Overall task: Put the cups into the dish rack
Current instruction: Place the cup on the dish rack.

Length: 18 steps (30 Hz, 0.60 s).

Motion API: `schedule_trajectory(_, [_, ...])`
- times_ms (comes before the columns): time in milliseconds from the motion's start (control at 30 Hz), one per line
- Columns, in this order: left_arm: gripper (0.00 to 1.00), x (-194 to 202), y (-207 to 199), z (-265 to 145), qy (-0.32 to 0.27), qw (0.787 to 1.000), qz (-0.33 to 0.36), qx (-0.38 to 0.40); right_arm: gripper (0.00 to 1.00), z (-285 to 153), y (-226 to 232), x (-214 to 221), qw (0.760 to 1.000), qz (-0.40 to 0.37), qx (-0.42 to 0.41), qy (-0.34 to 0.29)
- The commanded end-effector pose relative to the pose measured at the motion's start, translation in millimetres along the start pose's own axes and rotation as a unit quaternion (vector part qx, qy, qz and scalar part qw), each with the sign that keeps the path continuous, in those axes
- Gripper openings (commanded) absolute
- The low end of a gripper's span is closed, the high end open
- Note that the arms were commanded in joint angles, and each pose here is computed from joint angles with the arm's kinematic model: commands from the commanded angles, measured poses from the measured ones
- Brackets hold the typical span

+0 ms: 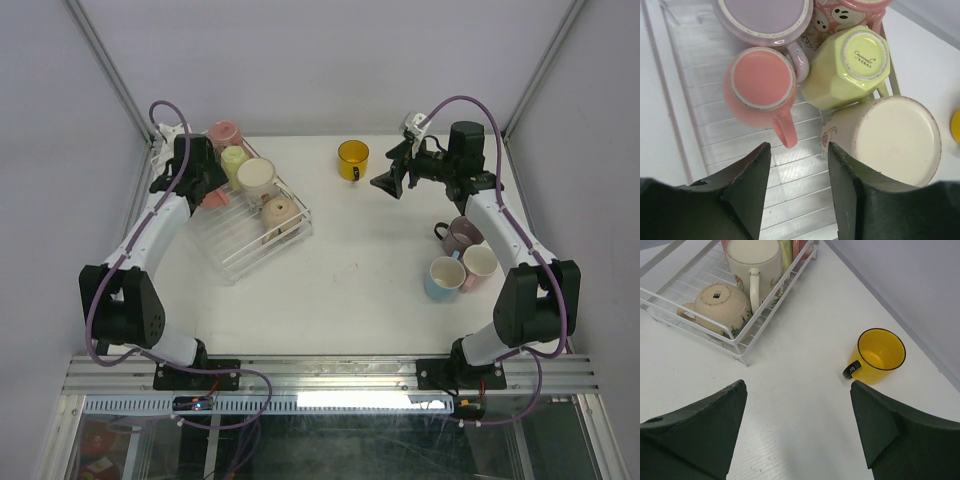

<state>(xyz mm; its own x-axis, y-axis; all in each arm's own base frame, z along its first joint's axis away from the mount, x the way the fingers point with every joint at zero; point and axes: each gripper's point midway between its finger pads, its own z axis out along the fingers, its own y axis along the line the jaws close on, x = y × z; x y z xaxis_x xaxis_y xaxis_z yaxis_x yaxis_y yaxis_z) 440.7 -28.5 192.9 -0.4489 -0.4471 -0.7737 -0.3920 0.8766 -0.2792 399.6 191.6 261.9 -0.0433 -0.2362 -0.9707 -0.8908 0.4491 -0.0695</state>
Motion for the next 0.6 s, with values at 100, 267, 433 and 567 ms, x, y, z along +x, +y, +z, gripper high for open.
schedule_trajectory(100, [0.19, -38, 50, -25, -0.017, 0.998, 0.065, -0.012, 0.87, -10, 2, -27, 0.999, -0.032, 0.01, -0.028])
schedule_trajectory(267, [0.05, -34, 75, -15, 0.013, 0.999, 0.048, -0.003, 0.87, -10, 1, -26, 0.999, -0.031, 0.009, -0.028])
schedule_trajectory(433, [0.05, -24, 71, 12, 0.046, 0.997, 0.057, 0.027, 0.87, -9, 0, -28, 0.999, -0.031, 0.009, -0.028])
schedule_trajectory(567, [0.07, -19, 61, 28, 0.059, 0.996, 0.051, 0.05, 0.87, -9, -1, -28, 0.999, -0.031, 0.011, -0.028])
